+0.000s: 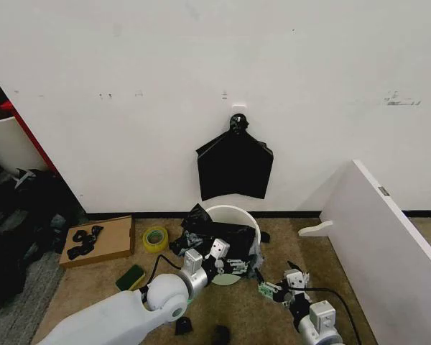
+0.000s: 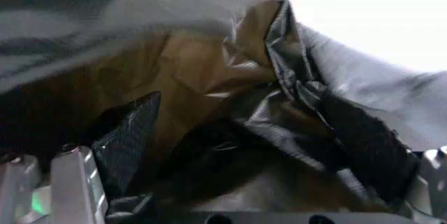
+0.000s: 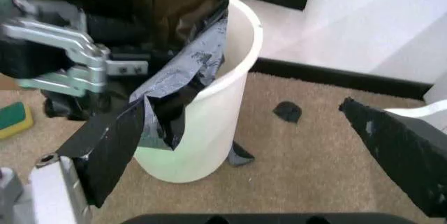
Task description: Place the garbage bag over the trash bin.
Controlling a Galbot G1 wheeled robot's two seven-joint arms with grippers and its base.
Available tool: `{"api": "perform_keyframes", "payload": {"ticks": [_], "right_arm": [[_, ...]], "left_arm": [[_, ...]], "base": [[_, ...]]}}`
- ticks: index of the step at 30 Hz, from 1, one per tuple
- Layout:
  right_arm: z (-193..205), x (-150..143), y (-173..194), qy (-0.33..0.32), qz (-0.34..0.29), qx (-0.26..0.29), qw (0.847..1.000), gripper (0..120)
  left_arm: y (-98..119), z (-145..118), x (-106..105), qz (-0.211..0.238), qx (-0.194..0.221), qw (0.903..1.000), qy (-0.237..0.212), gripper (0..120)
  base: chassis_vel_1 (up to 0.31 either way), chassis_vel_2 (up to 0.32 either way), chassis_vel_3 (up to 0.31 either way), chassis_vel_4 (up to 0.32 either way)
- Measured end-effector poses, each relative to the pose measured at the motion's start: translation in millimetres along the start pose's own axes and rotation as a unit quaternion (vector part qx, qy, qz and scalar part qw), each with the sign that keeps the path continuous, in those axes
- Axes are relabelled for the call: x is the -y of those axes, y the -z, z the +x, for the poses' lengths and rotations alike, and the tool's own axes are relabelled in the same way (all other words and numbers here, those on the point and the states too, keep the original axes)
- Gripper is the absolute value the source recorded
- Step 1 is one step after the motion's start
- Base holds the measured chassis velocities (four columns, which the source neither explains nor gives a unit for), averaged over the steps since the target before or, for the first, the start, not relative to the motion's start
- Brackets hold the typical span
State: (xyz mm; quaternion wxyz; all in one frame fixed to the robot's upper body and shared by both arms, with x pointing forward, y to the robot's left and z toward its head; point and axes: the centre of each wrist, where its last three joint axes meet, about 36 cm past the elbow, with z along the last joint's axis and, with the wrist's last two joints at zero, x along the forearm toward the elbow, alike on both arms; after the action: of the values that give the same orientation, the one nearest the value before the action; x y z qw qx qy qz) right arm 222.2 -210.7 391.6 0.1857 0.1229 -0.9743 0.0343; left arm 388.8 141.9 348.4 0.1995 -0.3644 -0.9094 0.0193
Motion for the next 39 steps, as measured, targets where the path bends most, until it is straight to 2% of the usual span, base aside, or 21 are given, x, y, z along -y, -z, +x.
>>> {"api": "perform_keyframes", "payload": {"ticks": [15, 29, 31, 37, 39], "right_arm": [[18.4, -0.6, 22.5, -0.021, -0.014, 0.039, 0.999, 100], [28.7, -1.1, 52.5, -0.025, -0.067, 0.064, 0.995, 100], [28.9, -0.3, 53.6, -0.026, -0.068, 0.065, 0.995, 100], [22.9, 1.2, 49.4, -0.029, -0.069, 0.062, 0.995, 100], [21.4, 0.8, 48.1, -0.029, -0.069, 0.06, 0.995, 100]], "left_arm": [[-13.8, -2.9, 0.2, 0.01, -0.014, 0.9996, 0.025, 88], [-23.8, 3.2, -7.6, 0.016, -0.015, 0.9989, 0.042, 88], [-21.9, 4.1, -7.6, 0.016, -0.011, 0.9989, 0.043, 88], [9.4, 23.9, 4.5, 0.017, 0.032, 0.9992, 0.018, 90], [11.7, 28.5, 6.4, 0.016, 0.033, 0.9992, 0.014, 91]], "base": [[0.0, 0.0, 0.0, 0.0], [0.0, 0.0, 0.0, 0.0], [0.0, 0.0, 0.0, 0.0], [0.0, 0.0, 0.0, 0.0], [0.0, 0.0, 0.0, 0.0]]}}
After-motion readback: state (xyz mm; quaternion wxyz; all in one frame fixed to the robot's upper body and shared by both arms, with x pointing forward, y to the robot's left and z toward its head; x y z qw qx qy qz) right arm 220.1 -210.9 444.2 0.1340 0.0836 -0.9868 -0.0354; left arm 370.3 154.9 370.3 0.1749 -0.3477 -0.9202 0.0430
